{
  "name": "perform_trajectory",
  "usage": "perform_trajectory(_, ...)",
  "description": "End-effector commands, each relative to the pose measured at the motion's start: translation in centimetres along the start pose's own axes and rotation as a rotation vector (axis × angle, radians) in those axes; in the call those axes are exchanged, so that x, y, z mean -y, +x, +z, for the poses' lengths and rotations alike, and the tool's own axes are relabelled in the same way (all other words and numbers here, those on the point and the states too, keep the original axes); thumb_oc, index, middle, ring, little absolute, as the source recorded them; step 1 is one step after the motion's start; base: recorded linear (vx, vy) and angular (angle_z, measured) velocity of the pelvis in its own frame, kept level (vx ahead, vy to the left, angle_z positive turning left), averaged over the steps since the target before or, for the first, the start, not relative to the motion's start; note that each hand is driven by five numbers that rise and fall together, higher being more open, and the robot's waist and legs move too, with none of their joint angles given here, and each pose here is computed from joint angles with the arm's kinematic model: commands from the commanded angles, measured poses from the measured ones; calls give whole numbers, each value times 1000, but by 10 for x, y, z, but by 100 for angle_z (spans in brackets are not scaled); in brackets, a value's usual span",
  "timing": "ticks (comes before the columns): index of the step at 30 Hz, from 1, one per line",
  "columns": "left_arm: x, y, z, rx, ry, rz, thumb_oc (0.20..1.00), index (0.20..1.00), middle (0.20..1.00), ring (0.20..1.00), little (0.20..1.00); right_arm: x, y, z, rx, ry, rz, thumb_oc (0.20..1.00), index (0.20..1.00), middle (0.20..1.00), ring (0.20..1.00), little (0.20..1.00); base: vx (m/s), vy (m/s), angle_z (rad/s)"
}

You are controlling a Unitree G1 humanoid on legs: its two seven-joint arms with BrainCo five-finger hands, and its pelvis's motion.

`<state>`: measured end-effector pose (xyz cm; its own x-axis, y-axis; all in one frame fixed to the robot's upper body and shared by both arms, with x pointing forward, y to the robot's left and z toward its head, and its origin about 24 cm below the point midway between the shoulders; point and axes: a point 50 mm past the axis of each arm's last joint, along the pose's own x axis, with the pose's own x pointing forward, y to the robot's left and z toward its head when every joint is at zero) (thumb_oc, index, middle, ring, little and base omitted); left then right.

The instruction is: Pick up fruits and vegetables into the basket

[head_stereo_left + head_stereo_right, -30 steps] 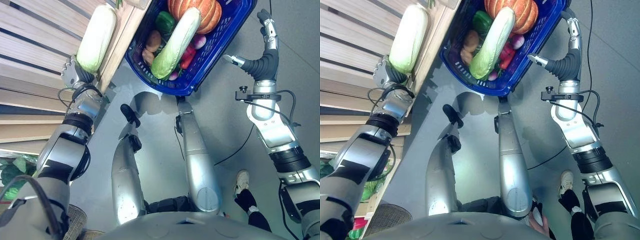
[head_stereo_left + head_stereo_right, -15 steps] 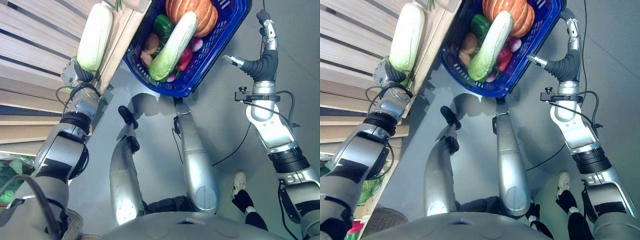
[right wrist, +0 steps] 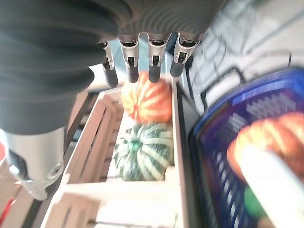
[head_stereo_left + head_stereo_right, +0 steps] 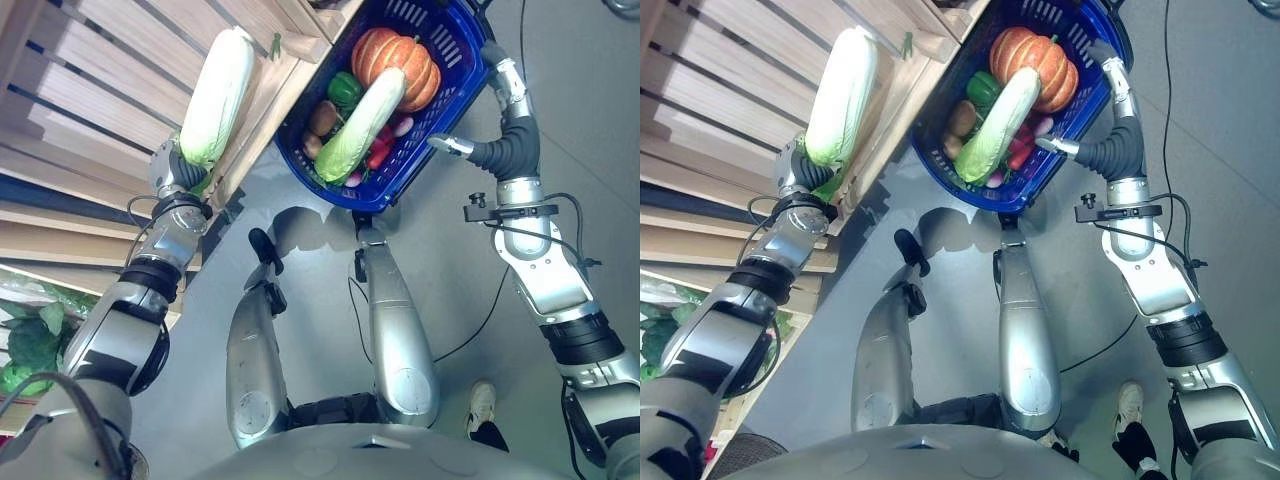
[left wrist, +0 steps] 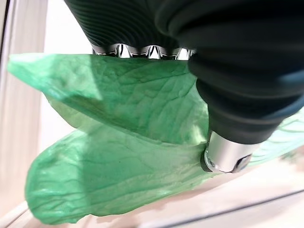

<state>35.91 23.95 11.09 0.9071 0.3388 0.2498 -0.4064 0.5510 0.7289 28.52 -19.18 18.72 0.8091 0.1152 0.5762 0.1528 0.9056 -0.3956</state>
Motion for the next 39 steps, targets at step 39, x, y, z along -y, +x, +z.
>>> perform_trajectory(39,-44,-55,86,757,-201,188,200,200,200,200,200,-81,3,23,-31,1528,80,1000,1000,1000,1000,1000,28,-13,8)
